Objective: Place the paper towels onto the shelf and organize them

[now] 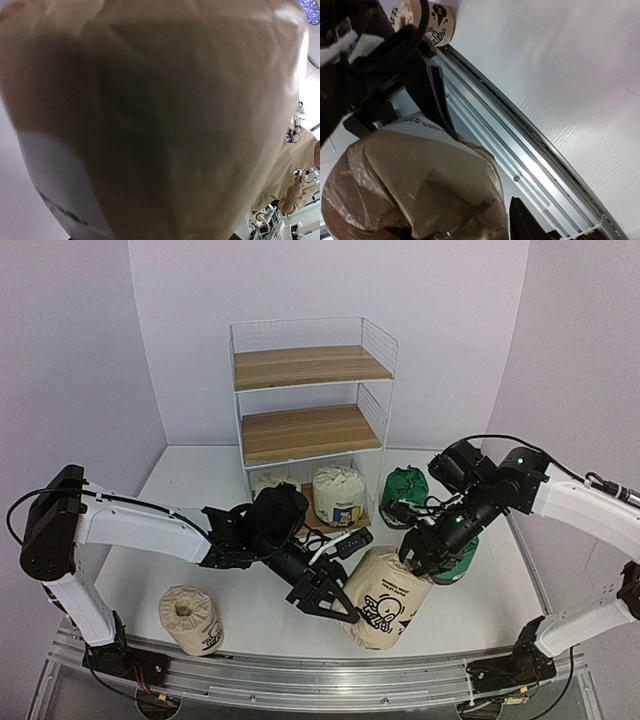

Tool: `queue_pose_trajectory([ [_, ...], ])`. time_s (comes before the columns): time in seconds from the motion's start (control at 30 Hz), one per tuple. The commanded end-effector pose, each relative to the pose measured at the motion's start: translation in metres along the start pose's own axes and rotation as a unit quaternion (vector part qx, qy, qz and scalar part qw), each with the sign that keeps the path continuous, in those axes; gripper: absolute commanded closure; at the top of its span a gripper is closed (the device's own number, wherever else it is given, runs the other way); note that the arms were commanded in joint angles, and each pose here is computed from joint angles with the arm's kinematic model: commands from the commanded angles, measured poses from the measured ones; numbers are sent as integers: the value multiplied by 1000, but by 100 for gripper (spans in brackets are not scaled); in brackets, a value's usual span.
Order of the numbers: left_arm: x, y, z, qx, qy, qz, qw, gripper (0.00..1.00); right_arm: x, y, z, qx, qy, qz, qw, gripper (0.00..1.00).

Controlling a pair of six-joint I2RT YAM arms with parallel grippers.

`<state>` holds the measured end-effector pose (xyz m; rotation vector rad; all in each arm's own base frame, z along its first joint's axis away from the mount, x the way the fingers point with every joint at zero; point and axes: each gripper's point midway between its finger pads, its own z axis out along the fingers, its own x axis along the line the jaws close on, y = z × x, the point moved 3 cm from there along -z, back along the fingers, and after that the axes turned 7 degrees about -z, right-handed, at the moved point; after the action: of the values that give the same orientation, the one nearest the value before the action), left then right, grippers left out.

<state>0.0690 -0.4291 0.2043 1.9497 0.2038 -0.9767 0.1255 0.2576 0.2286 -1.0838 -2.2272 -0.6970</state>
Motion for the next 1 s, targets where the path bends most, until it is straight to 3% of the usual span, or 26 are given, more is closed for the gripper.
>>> queue_pose_trajectory([
  [0.0,-25,28,4,-30,-41,53,997,71,22,35,-25,-92,-1,-41,995,42],
  [0.27,-23,31,3,-45,-34,51,997,75,35,29,-81,-201,-72,-77,974,19],
  [0.47,-29,35,-2,-64,-32,68,995,77,43,15,-121,-285,-111,-99,947,11],
  [0.97,-19,85,-23,-178,86,38,980,78,51,-22,-91,-236,-15,-204,950,5],
])
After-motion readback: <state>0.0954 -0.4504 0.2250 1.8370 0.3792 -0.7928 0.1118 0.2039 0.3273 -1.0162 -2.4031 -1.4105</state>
